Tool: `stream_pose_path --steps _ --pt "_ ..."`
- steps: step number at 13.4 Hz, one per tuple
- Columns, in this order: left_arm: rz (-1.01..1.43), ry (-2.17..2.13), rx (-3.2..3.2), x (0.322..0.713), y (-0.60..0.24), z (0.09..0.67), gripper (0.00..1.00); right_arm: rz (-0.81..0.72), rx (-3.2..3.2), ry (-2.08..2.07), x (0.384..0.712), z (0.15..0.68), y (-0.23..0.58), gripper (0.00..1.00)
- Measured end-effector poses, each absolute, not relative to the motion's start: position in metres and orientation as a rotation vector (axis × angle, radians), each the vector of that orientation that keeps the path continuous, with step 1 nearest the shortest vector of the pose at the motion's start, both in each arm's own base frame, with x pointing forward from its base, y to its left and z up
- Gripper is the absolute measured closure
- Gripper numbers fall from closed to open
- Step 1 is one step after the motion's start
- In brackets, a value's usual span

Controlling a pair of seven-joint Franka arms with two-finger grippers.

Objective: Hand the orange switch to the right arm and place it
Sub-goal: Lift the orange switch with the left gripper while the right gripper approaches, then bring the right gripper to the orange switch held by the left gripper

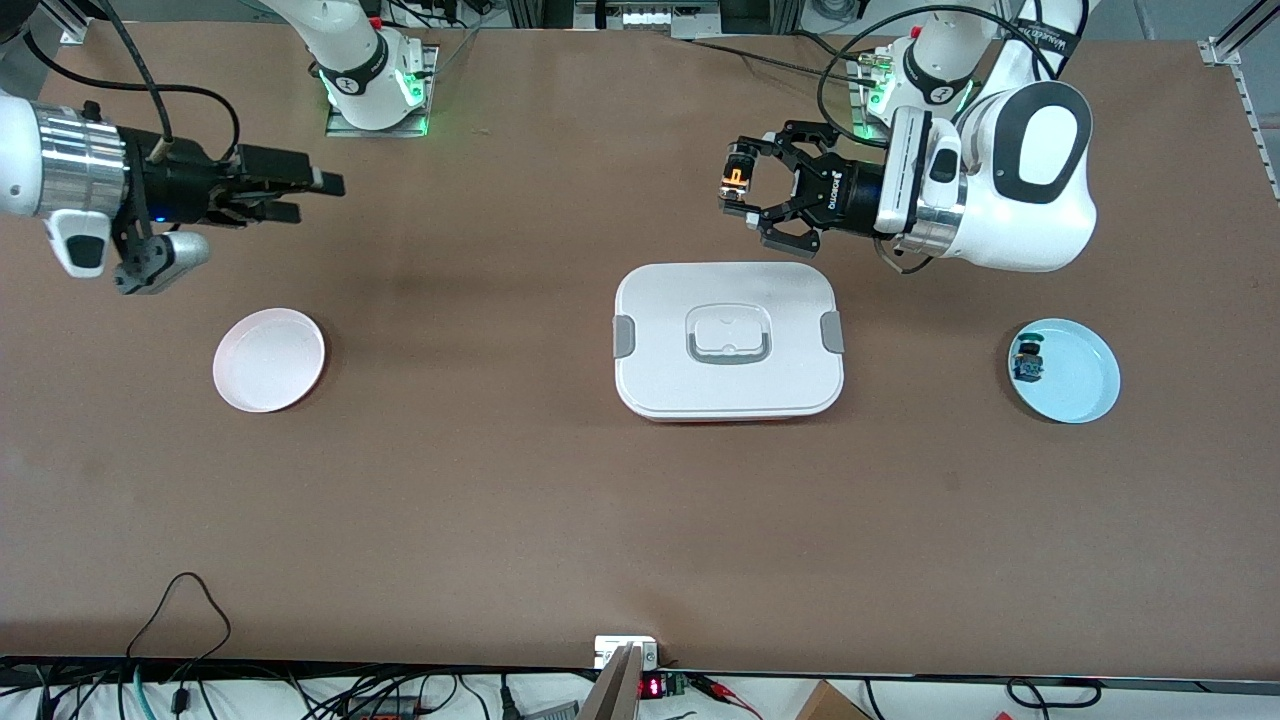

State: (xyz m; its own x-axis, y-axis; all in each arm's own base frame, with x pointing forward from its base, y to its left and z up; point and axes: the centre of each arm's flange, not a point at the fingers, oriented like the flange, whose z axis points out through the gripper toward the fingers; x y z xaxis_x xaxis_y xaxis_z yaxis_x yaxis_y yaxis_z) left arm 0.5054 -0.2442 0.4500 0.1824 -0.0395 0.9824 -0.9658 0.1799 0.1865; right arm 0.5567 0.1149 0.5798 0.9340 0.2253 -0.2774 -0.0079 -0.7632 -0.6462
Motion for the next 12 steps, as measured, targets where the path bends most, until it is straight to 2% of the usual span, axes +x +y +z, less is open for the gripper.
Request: stream_pose_path --steps 5,9,12 --pt "0.929 -1.168 1.173 0.506 -0.244 0.450 0.28 0.502 -2.210 -0.166 0.565 0.566 0.149 0.00" --pt "0.931 -1.165 1.173 0.506 -0.244 0.450 0.28 0.543 -1.984 -0.091 0.586 0.523 0.191 0.00" --pt "0.934 -1.161 1.172 0.506 -0.243 0.451 0.28 0.521 -1.876 -0.025 0.586 0.505 0.236 0.00"
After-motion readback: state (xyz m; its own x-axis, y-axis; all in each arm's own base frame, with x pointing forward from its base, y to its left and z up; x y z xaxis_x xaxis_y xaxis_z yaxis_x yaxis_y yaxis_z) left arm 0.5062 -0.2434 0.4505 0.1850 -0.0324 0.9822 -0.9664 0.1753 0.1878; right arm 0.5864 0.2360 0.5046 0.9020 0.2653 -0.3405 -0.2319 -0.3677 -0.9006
